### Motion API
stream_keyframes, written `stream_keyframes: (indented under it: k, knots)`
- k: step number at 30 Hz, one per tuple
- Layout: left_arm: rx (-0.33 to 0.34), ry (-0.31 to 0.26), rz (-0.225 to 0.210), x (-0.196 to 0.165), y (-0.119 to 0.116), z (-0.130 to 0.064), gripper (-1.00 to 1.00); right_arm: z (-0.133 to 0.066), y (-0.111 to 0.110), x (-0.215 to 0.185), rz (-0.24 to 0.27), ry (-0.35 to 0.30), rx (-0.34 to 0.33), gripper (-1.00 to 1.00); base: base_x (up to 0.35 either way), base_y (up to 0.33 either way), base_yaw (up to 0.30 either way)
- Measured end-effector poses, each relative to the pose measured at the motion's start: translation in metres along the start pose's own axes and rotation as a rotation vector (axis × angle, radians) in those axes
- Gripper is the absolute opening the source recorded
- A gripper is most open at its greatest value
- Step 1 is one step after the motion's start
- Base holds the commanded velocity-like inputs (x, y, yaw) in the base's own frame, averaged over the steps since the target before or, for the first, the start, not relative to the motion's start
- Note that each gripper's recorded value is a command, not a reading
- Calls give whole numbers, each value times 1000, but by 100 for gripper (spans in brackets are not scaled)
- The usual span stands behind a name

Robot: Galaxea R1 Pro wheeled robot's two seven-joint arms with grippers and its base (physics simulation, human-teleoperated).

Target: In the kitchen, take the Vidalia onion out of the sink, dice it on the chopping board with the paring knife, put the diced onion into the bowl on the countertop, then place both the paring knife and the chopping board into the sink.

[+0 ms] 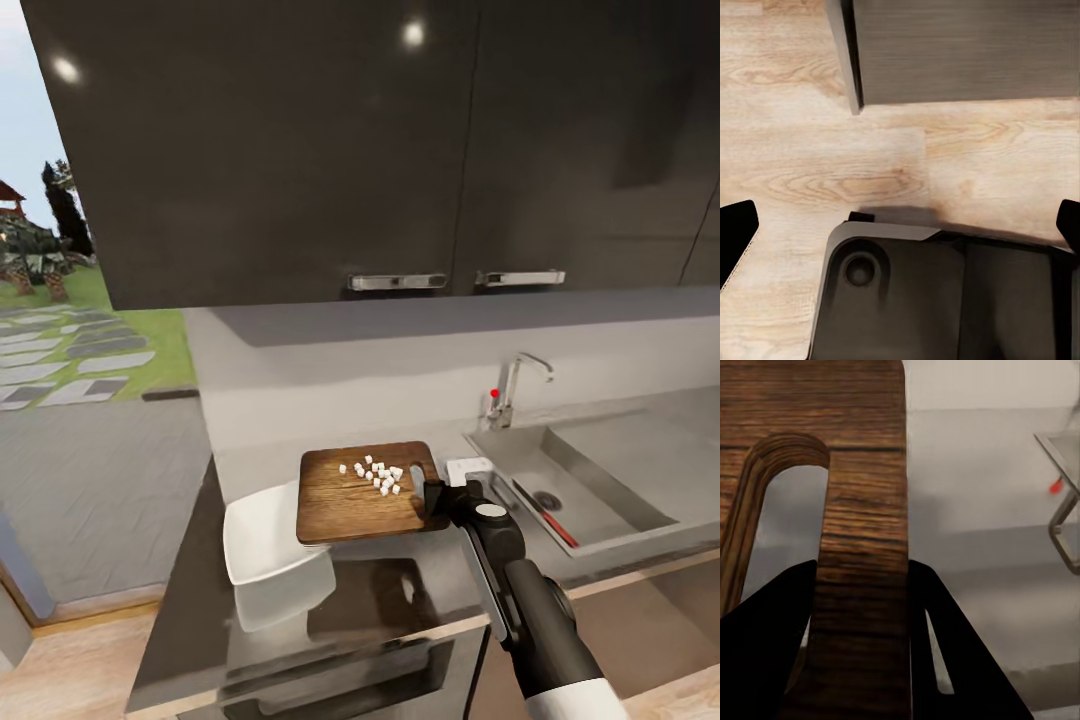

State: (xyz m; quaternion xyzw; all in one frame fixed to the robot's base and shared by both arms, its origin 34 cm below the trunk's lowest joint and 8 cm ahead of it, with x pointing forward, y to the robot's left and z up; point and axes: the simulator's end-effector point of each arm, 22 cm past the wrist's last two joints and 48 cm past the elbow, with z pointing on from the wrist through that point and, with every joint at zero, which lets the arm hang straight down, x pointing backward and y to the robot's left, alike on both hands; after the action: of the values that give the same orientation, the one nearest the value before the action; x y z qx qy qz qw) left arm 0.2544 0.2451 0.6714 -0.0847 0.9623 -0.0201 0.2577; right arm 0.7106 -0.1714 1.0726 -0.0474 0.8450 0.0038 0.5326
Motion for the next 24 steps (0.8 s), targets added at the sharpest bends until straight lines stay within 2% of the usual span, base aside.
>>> stream_keyframes:
  k: [19,24]
  knots:
    - [5,-31,0,-11,-2,1,100,-10,0,-15,-1,-30,1,-100,44,290,0]
    - [6,-34,0,-12,-2,1,100,-12,1,-17,0,-34,1,-100,106,144,0]
